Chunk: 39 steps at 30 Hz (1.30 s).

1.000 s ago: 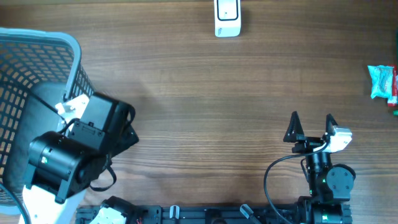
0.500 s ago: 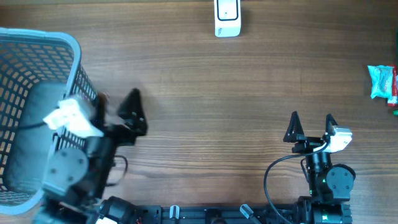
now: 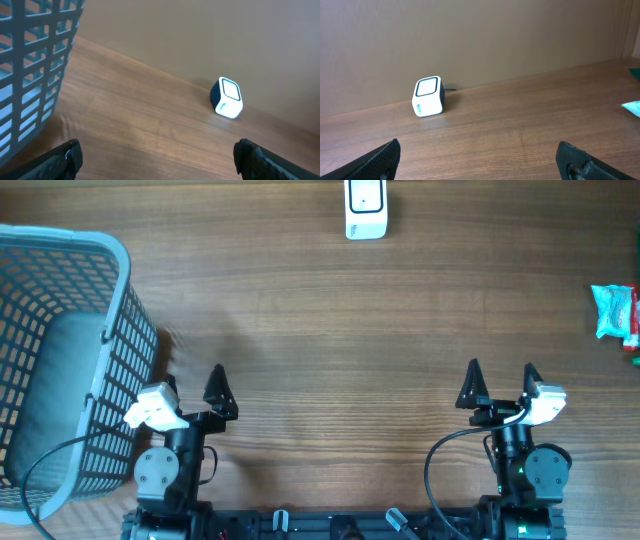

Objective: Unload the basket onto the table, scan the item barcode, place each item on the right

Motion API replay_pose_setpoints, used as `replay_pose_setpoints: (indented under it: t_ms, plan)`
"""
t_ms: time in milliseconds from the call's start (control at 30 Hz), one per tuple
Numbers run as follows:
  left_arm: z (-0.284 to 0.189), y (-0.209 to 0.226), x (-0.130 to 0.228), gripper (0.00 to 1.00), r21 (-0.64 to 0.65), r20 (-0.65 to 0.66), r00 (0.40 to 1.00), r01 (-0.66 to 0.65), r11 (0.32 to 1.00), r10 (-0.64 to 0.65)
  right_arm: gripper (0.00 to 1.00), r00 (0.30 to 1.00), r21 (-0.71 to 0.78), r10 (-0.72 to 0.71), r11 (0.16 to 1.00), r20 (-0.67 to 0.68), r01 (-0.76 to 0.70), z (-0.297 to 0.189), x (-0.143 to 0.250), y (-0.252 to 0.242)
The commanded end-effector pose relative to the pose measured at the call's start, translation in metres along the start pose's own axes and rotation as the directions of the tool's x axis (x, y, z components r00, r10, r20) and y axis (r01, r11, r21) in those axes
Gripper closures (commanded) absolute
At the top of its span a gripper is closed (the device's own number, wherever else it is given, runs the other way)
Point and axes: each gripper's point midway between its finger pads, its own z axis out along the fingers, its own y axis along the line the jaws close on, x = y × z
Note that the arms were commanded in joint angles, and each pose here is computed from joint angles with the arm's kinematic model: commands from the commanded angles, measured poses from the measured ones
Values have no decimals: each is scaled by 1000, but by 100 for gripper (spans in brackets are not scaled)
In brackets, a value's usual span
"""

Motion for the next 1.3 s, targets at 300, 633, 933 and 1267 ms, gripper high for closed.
replay_pose_setpoints:
  t_ms: [300,633,933,1267]
  plan:
    - [5,-12,17,0,127,33,978,-207,970,204,0,1000,-23,7,1000,8,-6,-1,-2,5]
    - [4,-14,22,0,144,41,928,-372,917,370,1,1000,-23,7,1000,7,-7,-1,-2,4]
    - [4,-14,22,0,142,40,933,-361,922,359,0,1000,-23,7,1000,7,-7,-1,-2,4]
    - [5,-7,18,0,111,43,933,-360,926,357,0,1000,-23,7,1000,7,-7,-1,-2,4]
